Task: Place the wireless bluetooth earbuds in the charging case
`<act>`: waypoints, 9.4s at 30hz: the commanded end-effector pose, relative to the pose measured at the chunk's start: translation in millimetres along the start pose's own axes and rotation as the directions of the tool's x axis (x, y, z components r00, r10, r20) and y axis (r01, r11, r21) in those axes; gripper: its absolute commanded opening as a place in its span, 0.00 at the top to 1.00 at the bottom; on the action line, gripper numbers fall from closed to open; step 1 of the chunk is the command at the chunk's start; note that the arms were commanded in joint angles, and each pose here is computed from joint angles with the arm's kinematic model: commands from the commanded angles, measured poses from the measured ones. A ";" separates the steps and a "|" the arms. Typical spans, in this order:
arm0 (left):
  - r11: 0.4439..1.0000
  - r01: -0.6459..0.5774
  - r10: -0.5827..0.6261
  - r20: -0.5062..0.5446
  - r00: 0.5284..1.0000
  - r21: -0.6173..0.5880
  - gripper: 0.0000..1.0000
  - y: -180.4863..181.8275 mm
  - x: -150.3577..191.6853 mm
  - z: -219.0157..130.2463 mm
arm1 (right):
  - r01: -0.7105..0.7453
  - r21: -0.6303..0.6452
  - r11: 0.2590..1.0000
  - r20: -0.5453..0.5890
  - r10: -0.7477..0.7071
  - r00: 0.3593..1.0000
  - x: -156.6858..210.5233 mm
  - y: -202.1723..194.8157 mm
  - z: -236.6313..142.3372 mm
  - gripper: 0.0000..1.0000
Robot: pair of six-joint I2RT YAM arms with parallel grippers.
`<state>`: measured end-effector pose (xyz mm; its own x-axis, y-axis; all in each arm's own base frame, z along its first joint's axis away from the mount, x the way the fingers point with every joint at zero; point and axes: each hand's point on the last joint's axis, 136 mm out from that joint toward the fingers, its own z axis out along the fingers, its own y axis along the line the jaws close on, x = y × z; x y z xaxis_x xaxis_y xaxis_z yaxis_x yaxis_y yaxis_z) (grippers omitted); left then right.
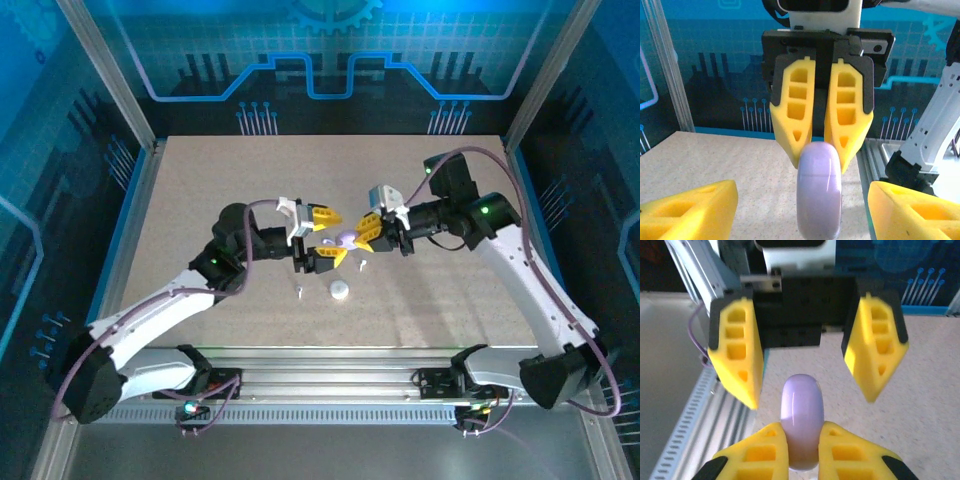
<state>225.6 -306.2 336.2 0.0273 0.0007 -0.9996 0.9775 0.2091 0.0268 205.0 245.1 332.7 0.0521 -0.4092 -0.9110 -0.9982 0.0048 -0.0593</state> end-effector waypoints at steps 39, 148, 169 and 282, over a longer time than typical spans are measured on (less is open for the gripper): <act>0.988 -0.141 0.151 -0.270 0.951 0.056 0.51 -22.0 48.5 -6.4 | 0.182 0.002 0.983 -0.210 -0.177 0.962 18.0 25.2 31.3 0.92; 0.994 -0.101 0.107 -0.244 0.964 0.038 0.76 -26.5 51.9 -7.6 | 0.173 0.339 0.925 -0.108 -0.145 0.984 -5.9 -24.2 3.9 0.58; 0.998 -0.047 0.040 -0.188 0.981 -0.031 0.76 -15.7 42.4 -6.2 | 0.154 0.359 0.921 -0.040 -0.150 0.988 -17.6 -15.5 -4.0 0.56; 0.419 0.161 -0.334 0.013 0.942 -0.894 0.80 113.6 95.8 -202.4 | -0.260 0.372 0.891 -0.793 0.451 0.411 243.7 -148.5 176.7 0.55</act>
<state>299.7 -86.9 230.3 -0.3267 -0.0779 -0.9419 0.2214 0.9626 -0.1564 374.1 304.0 57.0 -0.4699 -0.8744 -0.1206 -0.8825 0.4681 0.0443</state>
